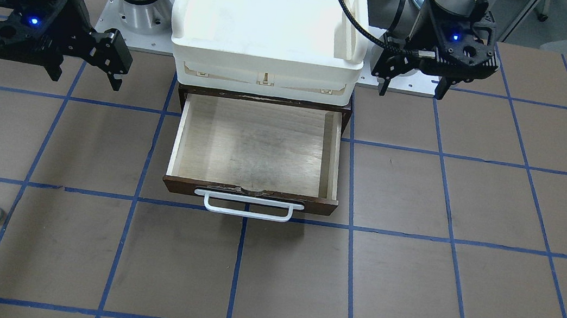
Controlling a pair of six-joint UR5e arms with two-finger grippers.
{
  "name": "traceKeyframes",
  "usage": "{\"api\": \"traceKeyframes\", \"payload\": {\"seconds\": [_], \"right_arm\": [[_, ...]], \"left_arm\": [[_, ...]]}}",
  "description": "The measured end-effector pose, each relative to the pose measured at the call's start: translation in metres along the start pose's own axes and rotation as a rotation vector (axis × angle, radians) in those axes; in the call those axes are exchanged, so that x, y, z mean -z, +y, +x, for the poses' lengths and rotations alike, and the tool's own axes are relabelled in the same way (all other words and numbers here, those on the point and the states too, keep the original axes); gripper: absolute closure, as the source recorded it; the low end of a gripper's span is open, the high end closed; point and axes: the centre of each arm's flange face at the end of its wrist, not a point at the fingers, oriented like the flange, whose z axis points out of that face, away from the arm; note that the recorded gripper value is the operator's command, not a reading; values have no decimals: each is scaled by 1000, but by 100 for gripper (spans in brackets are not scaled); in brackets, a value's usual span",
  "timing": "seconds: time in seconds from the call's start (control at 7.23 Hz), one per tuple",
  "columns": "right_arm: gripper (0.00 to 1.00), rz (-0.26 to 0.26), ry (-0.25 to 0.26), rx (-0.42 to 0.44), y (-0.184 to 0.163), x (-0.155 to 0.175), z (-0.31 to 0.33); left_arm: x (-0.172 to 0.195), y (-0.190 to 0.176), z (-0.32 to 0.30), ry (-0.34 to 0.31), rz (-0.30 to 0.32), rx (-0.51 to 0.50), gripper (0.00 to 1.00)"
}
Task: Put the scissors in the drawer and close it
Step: 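Move the right gripper over the grey-and-orange scissors, then lower the right gripper onto the scissors handles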
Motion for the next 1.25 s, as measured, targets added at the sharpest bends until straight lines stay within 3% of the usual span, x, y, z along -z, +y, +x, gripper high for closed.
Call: {"api": "traceKeyframes", "payload": {"seconds": [0.28,0.69,1.25], "right_arm": [[0,1,-1,83,-4,-1,20],[0,-15,-7,302,-17,-13,92],[0,-8,7,742,-53,-69,211]], "left_arm": [[0,0,-1,0,0,1,0],[0,0,-1,0,1,2,0],[1,0,-1,0,1,2,0]]}}
